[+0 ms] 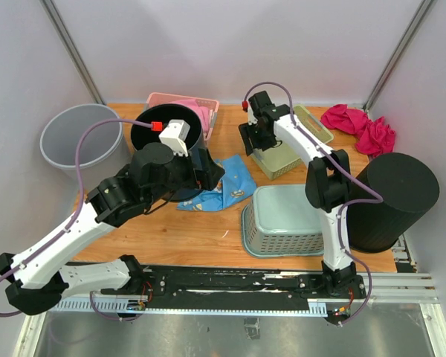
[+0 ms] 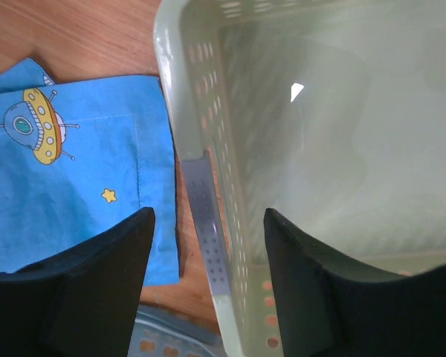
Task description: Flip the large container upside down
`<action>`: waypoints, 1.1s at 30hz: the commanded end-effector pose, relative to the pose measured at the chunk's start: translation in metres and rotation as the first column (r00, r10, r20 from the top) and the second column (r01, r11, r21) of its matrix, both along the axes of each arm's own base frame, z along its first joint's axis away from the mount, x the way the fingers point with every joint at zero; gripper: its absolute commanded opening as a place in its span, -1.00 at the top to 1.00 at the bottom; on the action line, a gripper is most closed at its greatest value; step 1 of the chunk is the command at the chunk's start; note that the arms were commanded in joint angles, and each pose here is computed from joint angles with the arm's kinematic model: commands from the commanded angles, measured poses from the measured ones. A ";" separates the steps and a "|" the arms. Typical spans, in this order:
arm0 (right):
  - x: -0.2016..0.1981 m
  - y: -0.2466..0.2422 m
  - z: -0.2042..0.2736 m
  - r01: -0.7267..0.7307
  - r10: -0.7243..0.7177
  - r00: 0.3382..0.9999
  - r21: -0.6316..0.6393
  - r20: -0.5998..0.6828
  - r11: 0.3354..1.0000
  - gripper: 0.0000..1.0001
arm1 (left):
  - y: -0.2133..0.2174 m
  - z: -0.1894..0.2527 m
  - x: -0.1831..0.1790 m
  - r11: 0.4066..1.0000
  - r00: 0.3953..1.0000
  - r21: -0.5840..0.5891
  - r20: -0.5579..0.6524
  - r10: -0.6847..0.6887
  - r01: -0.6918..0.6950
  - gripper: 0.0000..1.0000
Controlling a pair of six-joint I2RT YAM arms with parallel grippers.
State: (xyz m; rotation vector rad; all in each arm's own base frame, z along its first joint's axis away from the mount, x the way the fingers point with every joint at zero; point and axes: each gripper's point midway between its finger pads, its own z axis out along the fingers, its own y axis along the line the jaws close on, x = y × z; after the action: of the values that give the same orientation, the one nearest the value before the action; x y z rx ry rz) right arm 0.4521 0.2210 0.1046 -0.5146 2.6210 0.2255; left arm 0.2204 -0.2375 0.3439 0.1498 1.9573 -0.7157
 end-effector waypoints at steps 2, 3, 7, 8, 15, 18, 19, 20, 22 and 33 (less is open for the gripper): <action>0.005 0.013 -0.001 -0.029 0.029 1.000 0.010 -0.007 1.000 0.05 | 0.007 -0.012 0.013 0.997 0.999 0.053 0.016 0.051 -0.052 -0.98; 0.006 0.014 0.000 -0.026 0.026 1.000 0.014 -0.009 1.000 0.21 | 0.007 -0.014 0.013 0.997 0.999 0.054 0.014 0.050 -0.050 -0.98; 0.006 0.019 0.027 -0.017 0.015 0.999 0.066 0.029 0.998 0.95 | 0.001 -0.014 0.013 0.999 1.000 0.040 0.013 0.026 -0.026 -0.98; 0.006 0.023 0.040 -0.022 0.018 0.999 0.093 0.045 0.995 0.99 | -0.001 -0.015 0.014 0.999 1.000 0.039 0.013 0.021 -0.021 -0.98; -0.002 0.050 0.170 -0.094 0.017 0.987 0.477 0.162 0.874 0.99 | -0.006 -0.008 0.013 1.000 1.000 0.016 0.024 -0.001 0.000 -0.98; -0.009 0.064 0.225 -0.153 0.029 0.982 0.685 0.189 0.712 0.99 | -0.005 -0.002 0.014 1.000 1.000 0.006 0.028 0.005 -0.005 -0.98; -0.007 0.065 0.241 -0.154 0.008 0.980 0.739 0.197 0.656 0.99 | -0.005 0.000 0.014 1.000 0.999 -0.001 0.031 0.006 -0.006 -0.98; -0.012 0.069 0.257 -0.143 0.009 0.986 0.805 0.169 0.577 0.99 | -0.005 0.003 0.014 1.000 0.999 -0.010 0.037 0.006 -0.006 -0.98; -0.012 0.071 0.283 -0.147 -0.006 0.986 0.886 0.166 0.440 0.99 | -0.004 0.009 0.013 0.999 0.999 -0.032 0.049 0.008 -0.006 -0.98; 0.026 0.075 0.300 -0.004 0.042 0.999 1.000 0.004 -0.002 0.99 | -0.001 0.013 0.008 0.997 0.999 -0.080 0.036 0.020 -0.017 -0.98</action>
State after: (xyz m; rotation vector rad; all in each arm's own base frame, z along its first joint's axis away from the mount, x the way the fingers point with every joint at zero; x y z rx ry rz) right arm 0.4839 0.2958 0.3798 0.0255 1.7837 1.7224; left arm 0.2299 -0.2426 0.3352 0.1422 1.9571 -0.7154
